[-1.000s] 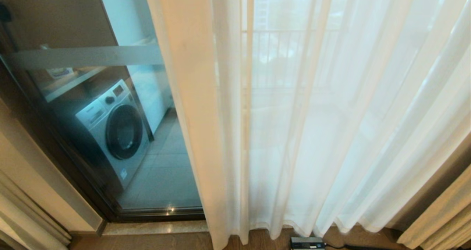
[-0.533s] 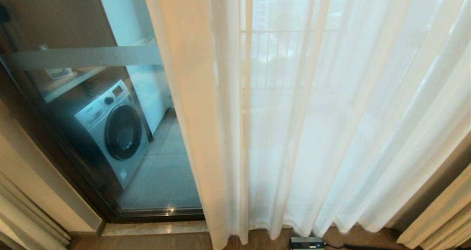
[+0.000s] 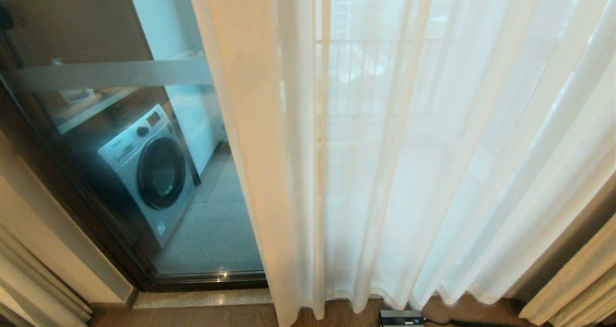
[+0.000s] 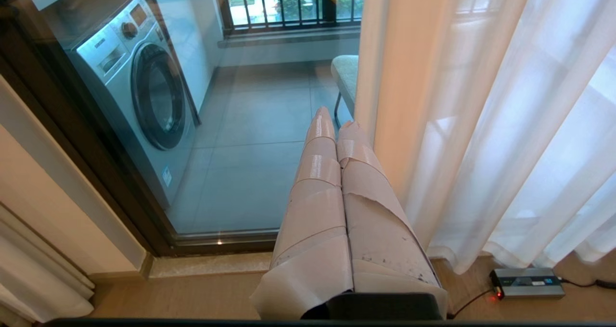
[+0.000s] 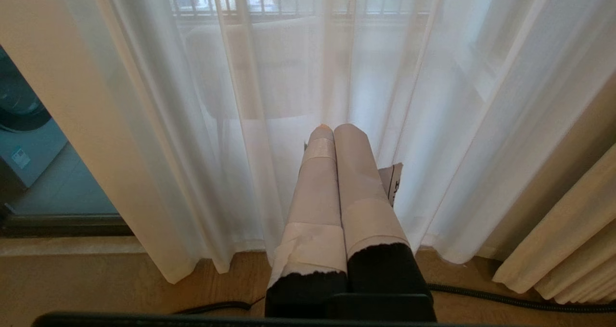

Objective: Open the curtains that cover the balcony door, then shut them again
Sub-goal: Pull the inner curtains open on both sides

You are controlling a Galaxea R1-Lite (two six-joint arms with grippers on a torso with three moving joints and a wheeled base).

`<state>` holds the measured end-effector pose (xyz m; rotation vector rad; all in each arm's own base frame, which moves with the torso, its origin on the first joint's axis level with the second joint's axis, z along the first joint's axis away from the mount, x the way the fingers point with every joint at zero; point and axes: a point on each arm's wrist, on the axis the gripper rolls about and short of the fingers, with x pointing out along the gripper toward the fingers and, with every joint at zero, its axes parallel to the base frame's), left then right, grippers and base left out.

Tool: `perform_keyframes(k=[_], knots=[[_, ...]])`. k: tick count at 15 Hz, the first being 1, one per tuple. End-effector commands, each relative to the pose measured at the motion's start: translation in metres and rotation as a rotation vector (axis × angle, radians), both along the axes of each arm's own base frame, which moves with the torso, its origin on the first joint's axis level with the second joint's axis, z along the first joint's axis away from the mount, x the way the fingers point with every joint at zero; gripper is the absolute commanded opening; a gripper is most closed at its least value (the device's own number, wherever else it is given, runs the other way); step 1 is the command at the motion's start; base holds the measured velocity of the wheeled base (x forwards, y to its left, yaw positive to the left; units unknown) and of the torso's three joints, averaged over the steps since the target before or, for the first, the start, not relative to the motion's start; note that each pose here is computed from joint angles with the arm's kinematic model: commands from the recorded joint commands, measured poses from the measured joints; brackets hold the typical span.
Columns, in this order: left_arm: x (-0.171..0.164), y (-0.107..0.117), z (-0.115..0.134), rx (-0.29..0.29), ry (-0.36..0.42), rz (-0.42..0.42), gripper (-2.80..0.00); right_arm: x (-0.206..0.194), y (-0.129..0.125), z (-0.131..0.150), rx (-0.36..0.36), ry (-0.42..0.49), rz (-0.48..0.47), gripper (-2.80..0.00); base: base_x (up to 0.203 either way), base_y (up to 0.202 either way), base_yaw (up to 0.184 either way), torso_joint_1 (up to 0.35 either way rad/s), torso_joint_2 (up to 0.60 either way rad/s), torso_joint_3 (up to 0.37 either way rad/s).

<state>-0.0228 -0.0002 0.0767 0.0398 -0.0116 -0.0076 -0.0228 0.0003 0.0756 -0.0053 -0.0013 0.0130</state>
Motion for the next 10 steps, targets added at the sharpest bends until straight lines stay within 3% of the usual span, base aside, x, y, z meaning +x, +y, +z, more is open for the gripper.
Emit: perform_keyframes(k=[1, 7, 10], knots=[[0.0, 0.0, 0.0, 0.0, -0.001, 0.0, -2.8, 0.0, 0.0, 0.0, -0.001, 0.0, 0.001, -2.8, 0.0, 0.0, 0.0, 0.0, 0.0, 0.0], [0.0, 0.0, 0.0, 0.0, -0.001, 0.0, -2.8, 0.0, 0.0001, 0.0, -0.01, 0.0, 0.002, -2.8, 0.0, 0.0, 0.0, 0.0, 0.0, 0.0], [0.0, 0.0, 0.0, 0.0, -0.001, 0.0, -2.8, 0.0, 0.0002, 0.0002, -0.061, -0.003, 0.01, -2.8, 0.0, 0.0, 0.0, 0.0, 0.0, 0.0]])
